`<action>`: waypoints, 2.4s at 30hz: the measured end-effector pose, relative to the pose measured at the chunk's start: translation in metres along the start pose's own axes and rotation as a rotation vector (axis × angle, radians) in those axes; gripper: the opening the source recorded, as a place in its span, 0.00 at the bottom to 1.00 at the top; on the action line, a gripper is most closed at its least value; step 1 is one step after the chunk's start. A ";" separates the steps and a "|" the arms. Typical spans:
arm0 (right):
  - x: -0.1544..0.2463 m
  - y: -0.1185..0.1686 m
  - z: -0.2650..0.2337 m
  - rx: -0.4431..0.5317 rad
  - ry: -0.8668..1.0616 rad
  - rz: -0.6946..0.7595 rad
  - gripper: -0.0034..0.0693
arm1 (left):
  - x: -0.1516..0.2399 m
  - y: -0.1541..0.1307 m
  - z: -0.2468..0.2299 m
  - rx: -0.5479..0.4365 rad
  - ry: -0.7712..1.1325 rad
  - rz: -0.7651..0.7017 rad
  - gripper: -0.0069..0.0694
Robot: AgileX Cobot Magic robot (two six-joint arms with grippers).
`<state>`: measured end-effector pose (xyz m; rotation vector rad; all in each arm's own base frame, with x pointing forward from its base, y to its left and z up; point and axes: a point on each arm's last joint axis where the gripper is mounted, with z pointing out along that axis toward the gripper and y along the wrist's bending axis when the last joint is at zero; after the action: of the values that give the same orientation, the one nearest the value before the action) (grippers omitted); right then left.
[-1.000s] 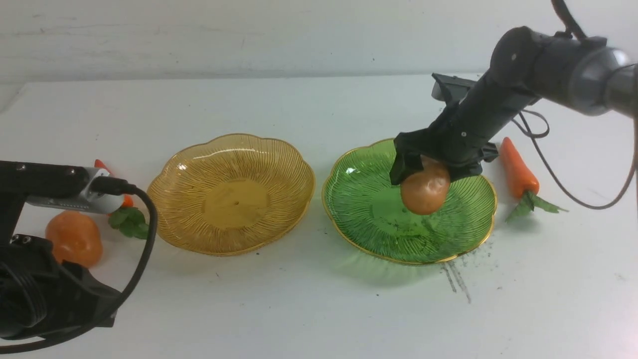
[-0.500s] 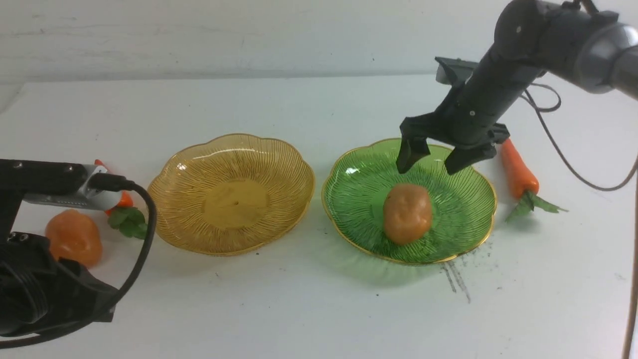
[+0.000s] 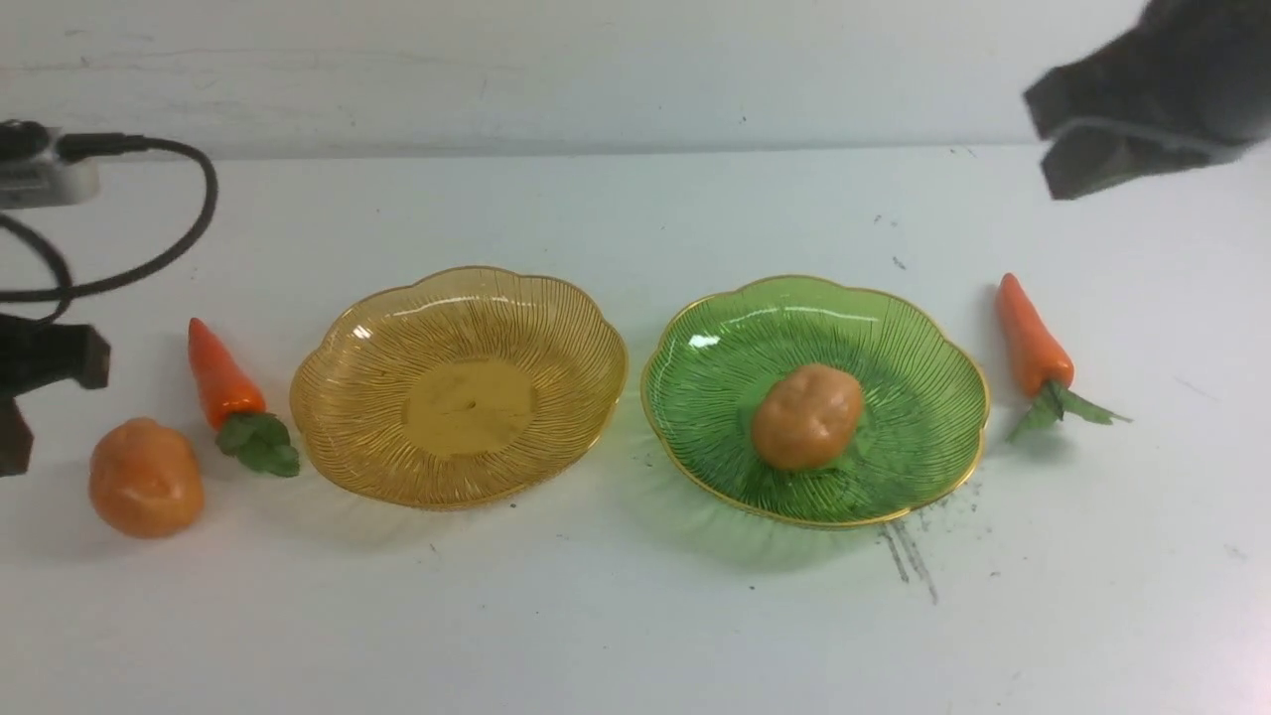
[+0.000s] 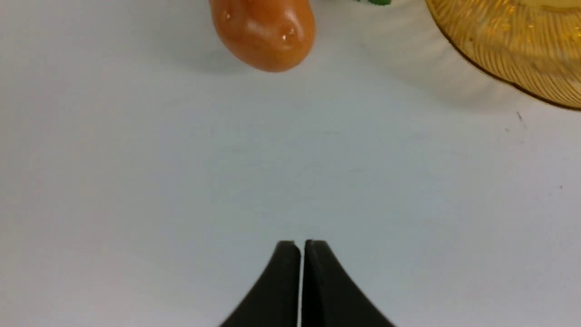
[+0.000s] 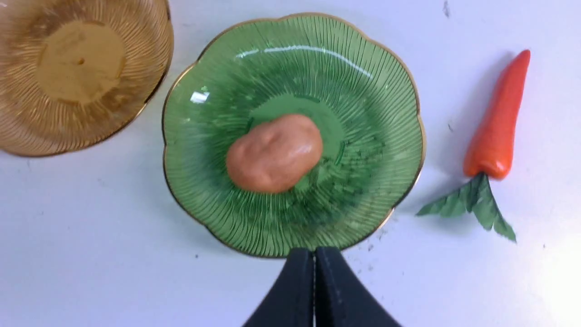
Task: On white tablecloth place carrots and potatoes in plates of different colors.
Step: 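Pick up the potato beside the plates and place it on a plate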
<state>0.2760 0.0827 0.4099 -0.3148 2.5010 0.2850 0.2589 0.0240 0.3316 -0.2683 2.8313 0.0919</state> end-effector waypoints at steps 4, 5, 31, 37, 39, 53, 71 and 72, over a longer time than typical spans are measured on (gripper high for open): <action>0.043 0.005 -0.027 -0.036 -0.002 0.011 0.03 | -0.035 0.008 0.033 -0.004 0.073 -0.054 0.09; 0.056 0.006 -0.035 -0.045 -0.006 0.012 0.03 | -0.044 0.011 0.044 0.000 0.096 -0.072 0.09; 0.120 0.006 -0.035 -0.066 0.060 0.031 0.03 | -0.100 0.023 0.157 -0.015 0.107 -0.110 0.98; 0.120 0.006 -0.036 -0.068 0.060 0.032 0.03 | -0.098 0.024 0.181 -0.040 0.163 -0.098 0.99; 0.120 0.006 -0.036 -0.068 0.060 0.032 0.03 | -0.097 0.024 0.185 -0.041 0.174 -0.098 0.99; 0.120 0.006 -0.035 -0.067 0.059 0.020 0.03 | -0.091 0.024 0.196 -0.050 0.351 -0.107 0.87; 0.118 -0.007 -0.035 0.079 0.038 0.016 0.03 | -0.091 -0.268 0.069 0.555 -0.200 0.517 0.87; 0.118 -0.007 -0.035 0.077 0.038 0.017 0.03 | -0.085 -0.284 0.078 0.552 -0.220 0.561 0.87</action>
<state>0.1649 0.0474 0.3679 -0.2708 2.5458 0.1907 0.4157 -0.2327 0.2725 0.6124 2.4997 -0.5005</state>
